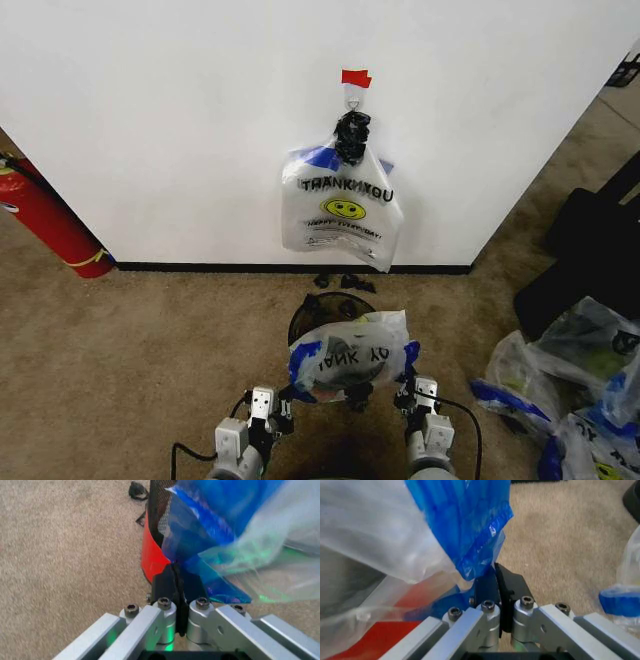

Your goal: Pick up the garbage bag from the wall and place it over the trash bin.

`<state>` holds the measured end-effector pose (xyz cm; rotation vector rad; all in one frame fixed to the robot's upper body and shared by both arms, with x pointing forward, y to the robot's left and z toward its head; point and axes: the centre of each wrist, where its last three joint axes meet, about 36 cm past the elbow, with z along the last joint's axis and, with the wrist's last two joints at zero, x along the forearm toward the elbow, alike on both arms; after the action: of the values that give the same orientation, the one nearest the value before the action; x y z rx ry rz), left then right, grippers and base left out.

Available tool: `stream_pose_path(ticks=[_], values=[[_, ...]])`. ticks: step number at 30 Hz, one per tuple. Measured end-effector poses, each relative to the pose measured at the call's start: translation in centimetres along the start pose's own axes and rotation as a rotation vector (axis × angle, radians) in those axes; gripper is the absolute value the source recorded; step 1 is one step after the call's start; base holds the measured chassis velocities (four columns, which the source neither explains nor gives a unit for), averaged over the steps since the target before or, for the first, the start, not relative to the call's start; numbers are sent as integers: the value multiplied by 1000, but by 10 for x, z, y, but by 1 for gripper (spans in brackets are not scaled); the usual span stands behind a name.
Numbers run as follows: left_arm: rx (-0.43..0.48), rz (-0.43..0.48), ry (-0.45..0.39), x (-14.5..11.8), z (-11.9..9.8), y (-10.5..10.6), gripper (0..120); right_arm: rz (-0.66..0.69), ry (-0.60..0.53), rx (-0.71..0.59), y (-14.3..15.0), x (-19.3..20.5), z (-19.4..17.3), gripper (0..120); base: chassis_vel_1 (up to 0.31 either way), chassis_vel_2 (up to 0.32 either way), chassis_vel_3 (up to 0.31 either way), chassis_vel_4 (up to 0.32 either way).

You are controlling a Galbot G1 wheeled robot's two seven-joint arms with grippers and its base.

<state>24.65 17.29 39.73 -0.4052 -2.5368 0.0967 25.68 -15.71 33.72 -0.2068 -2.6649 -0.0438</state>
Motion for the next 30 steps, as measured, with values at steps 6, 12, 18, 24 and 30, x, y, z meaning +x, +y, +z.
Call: stream_pose_path(ticks=[6, 12, 18, 24, 30], values=[[-43, -7, 10, -13, -12, 10, 0, -9, 25, 31, -9, -10, -11, 0, 0, 0, 0, 0], [-67, -19, 29, -23, -17, 17, 0, -13, 40, 57, -13, -22, -19, 0, 0, 0, 0, 0], [-85, -31, 31, -32, -18, 18, 0, -15, 51, 80, -12, -31, -23, 0, 0, 0, 0, 0], [-81, -25, 19, -27, -24, 16, 3, -21, 49, 81, -12, -31, -24, 0, 0, 0, 0, 0], [-77, -6, 17, -7, -26, 8, 27, -29, 10, 66, -14, -19, -22, 5, 0, 0, 0, 0]])
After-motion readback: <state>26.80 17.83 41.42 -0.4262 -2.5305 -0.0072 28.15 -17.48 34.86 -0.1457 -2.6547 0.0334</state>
